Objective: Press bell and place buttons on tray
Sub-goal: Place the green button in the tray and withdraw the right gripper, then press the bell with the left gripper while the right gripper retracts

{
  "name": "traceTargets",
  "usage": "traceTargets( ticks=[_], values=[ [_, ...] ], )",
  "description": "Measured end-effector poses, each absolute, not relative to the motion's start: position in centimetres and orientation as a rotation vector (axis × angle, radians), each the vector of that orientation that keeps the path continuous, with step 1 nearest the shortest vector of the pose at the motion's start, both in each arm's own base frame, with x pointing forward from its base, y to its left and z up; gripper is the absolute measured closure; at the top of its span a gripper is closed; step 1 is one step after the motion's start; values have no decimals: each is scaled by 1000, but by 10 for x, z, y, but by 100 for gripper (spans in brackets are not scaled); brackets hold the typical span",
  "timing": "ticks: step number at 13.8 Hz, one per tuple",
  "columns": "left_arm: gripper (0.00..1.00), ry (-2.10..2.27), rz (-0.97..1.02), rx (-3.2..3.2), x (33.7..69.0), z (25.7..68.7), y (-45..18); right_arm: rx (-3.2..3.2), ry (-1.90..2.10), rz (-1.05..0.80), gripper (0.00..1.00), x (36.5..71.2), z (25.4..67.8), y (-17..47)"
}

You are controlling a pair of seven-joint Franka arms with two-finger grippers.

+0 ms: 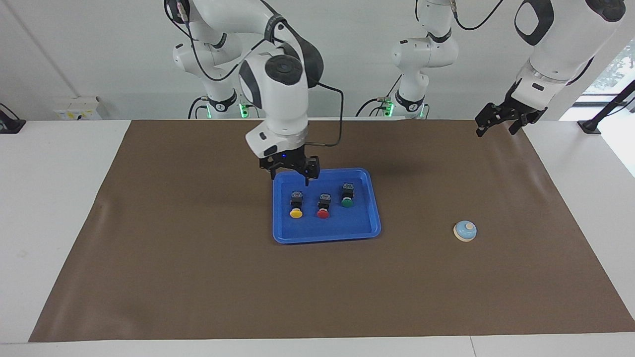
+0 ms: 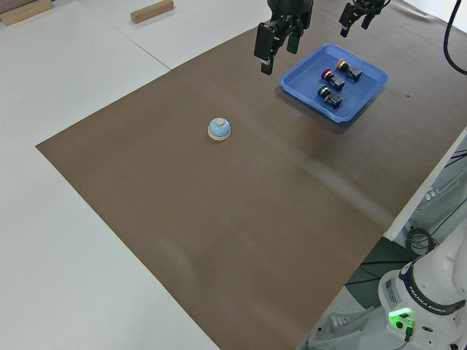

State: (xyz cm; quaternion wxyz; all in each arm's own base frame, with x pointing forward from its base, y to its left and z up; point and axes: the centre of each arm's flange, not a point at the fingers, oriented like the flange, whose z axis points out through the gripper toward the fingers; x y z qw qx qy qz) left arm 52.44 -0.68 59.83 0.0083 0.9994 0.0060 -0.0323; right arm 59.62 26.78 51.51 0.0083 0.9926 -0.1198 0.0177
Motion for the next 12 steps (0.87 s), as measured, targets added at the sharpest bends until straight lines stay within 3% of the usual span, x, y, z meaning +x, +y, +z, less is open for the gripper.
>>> traceTargets(
  ticks=[5, 9, 12],
  values=[
    [4, 6, -51, 3125, 529, 595, -12, 3105, -178, 15, 0, 615, 546, 152],
    [52, -13, 13, 3125, 540, 562, -20, 3105, -16, -31, 0, 611, 572, 55],
    [90, -11, 39, 3125, 570, 516, -21, 3104, -2, -61, 0, 593, 596, 20]
  ],
)
